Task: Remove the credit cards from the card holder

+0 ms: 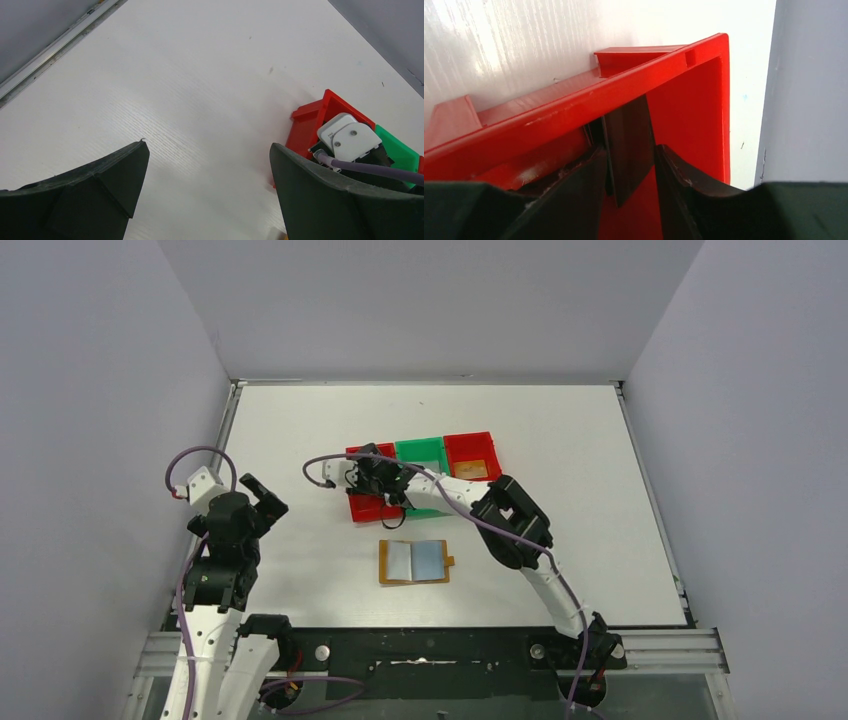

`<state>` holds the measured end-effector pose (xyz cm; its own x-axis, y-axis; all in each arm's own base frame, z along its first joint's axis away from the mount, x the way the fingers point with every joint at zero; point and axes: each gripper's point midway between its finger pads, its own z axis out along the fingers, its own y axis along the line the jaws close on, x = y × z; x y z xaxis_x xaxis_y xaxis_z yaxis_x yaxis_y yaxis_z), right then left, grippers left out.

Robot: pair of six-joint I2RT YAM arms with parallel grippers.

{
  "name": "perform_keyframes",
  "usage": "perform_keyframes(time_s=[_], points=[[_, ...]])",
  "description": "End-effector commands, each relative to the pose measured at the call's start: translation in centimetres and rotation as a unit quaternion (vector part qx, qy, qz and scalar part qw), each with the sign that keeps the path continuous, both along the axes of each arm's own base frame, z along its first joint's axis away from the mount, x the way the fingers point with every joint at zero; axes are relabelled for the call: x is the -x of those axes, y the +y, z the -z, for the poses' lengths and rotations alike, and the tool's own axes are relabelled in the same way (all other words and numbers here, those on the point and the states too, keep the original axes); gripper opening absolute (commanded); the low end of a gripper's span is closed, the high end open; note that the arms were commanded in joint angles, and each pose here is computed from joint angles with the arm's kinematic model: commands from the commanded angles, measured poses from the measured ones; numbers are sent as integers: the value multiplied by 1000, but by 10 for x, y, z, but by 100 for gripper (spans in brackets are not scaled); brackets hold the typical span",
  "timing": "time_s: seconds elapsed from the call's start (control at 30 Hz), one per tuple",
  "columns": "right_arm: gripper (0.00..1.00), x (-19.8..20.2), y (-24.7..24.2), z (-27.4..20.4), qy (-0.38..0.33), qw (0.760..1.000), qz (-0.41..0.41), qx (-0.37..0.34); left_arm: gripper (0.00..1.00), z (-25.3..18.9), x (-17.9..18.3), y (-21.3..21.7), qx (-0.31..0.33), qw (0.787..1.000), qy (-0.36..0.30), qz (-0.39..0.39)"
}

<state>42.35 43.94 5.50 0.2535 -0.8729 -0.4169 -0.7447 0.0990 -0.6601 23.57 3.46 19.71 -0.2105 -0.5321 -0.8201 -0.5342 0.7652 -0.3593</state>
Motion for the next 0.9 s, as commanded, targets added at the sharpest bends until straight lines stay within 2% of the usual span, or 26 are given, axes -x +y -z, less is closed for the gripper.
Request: perform_keyframes(time_s=[0.0, 0.4, 0.5, 0.57, 0.67, 0.73, 0.87], points=[[42, -1, 7, -59, -9, 998, 0, -69, 93, -17, -4, 2, 2, 1000, -30, -5], [54, 15, 10, -121, 7, 986, 3, -169, 94, -17, -5, 0, 3, 1000, -30, 2], [55, 21, 3, -133, 12, 982, 25, -189, 93, -16, -6, -1, 3, 1000, -26, 5], [55, 29, -6, -144, 29, 971, 58, -230, 94, -15, -7, -4, 4, 1000, -24, 12], [59, 48, -30, -163, 50, 938, 118, -323, 94, -14, -9, -9, 6, 999, -27, 28], [64, 61, -56, -183, 61, 896, 177, -403, 94, -13, -11, -13, 9, 999, -28, 40], [69, 93, -97, -163, 147, 822, 292, -467, 93, -10, -16, -22, 14, 997, -28, 68]])
